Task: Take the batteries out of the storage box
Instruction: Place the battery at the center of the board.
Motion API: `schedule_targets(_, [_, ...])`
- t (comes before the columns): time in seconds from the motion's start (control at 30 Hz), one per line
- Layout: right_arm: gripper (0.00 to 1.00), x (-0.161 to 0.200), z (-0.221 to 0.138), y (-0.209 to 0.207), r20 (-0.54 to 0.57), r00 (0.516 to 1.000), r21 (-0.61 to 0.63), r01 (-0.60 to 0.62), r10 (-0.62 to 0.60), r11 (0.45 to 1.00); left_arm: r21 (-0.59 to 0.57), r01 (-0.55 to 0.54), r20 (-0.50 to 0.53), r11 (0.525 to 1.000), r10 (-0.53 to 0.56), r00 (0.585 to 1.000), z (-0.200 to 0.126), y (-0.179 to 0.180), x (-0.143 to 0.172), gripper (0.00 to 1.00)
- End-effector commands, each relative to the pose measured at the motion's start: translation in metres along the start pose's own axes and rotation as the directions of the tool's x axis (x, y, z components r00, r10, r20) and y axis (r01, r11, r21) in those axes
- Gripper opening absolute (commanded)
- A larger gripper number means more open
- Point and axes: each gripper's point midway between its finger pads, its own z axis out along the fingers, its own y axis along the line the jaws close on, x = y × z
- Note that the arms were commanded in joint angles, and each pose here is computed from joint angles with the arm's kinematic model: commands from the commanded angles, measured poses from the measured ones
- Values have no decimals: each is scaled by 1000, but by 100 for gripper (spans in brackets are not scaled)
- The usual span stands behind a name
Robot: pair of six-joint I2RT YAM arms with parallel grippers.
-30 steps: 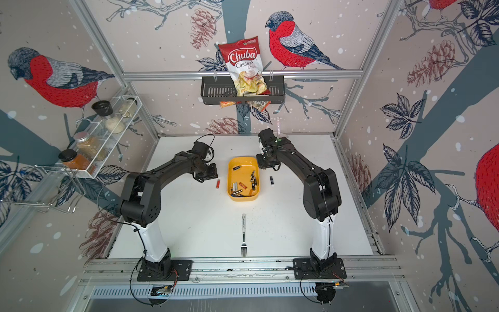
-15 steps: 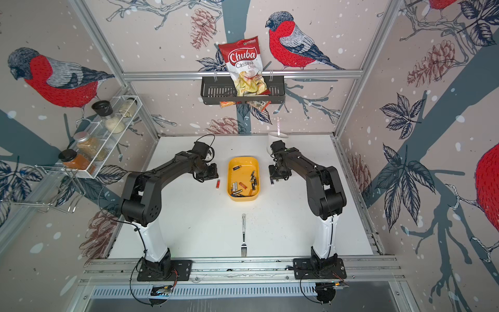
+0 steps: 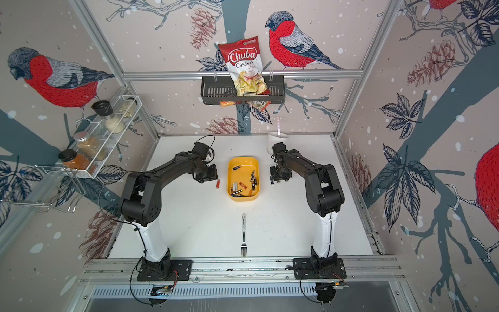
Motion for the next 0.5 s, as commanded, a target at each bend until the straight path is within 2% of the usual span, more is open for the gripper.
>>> schedule_targets(0.0, [21,-1,4,-1,-1,1000,2,10,-10,1000,-2,3,2,1000,-3,1000,-3,1,1,33])
schedule_targets(0.47, [26,3,14,-4,-26,1000,14,8,-8,1000,1,5,6,1000,-5,1000,-3,1,0,33])
